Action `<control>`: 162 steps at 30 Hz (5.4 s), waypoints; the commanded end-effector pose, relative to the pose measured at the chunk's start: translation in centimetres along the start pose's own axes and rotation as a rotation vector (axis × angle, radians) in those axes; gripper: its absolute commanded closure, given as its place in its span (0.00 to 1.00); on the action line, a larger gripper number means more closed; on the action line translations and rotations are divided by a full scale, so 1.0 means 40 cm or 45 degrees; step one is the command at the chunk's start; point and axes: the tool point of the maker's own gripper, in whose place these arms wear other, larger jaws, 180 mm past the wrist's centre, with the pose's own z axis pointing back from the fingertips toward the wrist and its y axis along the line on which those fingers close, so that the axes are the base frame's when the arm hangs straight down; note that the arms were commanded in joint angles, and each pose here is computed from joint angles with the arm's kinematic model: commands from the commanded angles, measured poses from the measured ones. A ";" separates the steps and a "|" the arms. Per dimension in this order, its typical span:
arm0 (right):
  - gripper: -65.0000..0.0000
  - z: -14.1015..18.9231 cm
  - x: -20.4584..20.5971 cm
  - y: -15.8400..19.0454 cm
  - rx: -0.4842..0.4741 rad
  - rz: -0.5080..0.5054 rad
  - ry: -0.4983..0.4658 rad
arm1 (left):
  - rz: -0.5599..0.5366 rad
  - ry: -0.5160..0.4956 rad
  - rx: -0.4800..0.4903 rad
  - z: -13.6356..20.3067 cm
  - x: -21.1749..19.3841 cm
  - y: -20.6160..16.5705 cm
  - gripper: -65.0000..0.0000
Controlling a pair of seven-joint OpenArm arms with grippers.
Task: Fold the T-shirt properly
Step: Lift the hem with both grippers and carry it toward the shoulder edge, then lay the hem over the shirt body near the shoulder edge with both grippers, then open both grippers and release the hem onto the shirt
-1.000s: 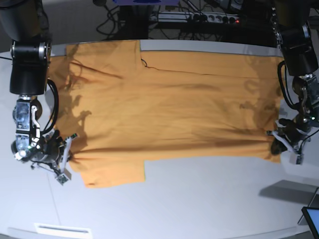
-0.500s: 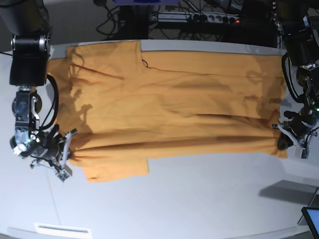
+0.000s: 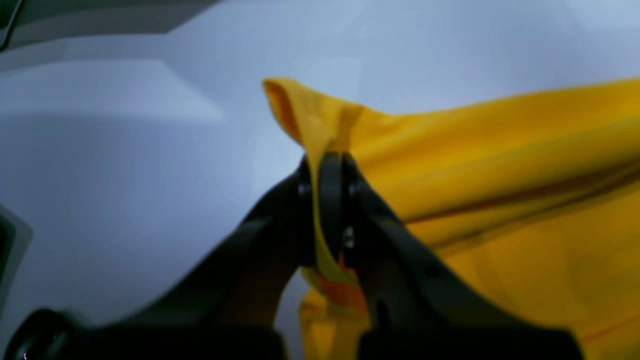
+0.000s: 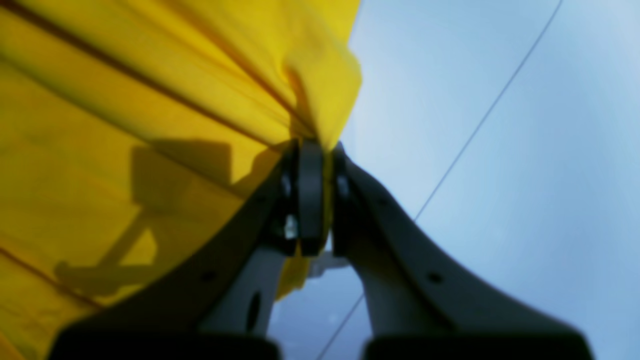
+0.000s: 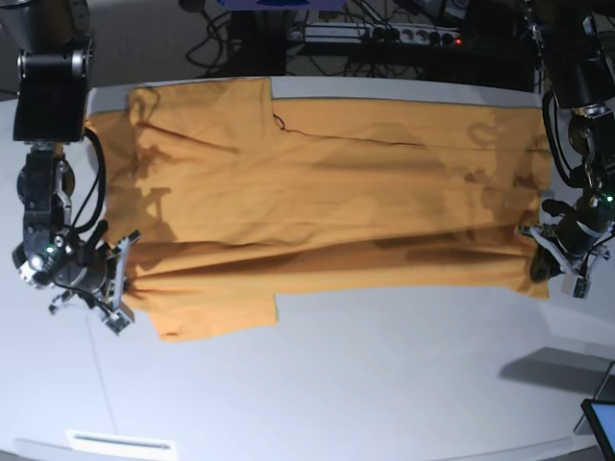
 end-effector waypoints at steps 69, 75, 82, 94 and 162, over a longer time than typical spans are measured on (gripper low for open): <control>1.00 0.151 -0.173 0.063 -0.128 0.020 0.129 | -0.282 0.075 0.072 0.197 -0.057 -0.013 1.00; 1.00 0.155 -0.208 0.073 -0.119 0.001 0.164 | -0.316 0.075 0.057 0.209 -0.055 -0.032 1.00; 1.00 0.162 -0.219 0.085 -0.114 0.008 0.176 | -0.315 0.117 0.042 0.211 -0.087 -0.039 1.00; 1.00 0.153 -0.233 0.121 -0.079 -0.044 0.178 | -0.430 0.253 0.126 0.219 -0.155 -0.019 1.00; 0.11 0.204 -0.309 0.029 -0.211 -0.160 0.234 | -0.771 0.458 0.068 0.310 -0.146 -0.028 0.42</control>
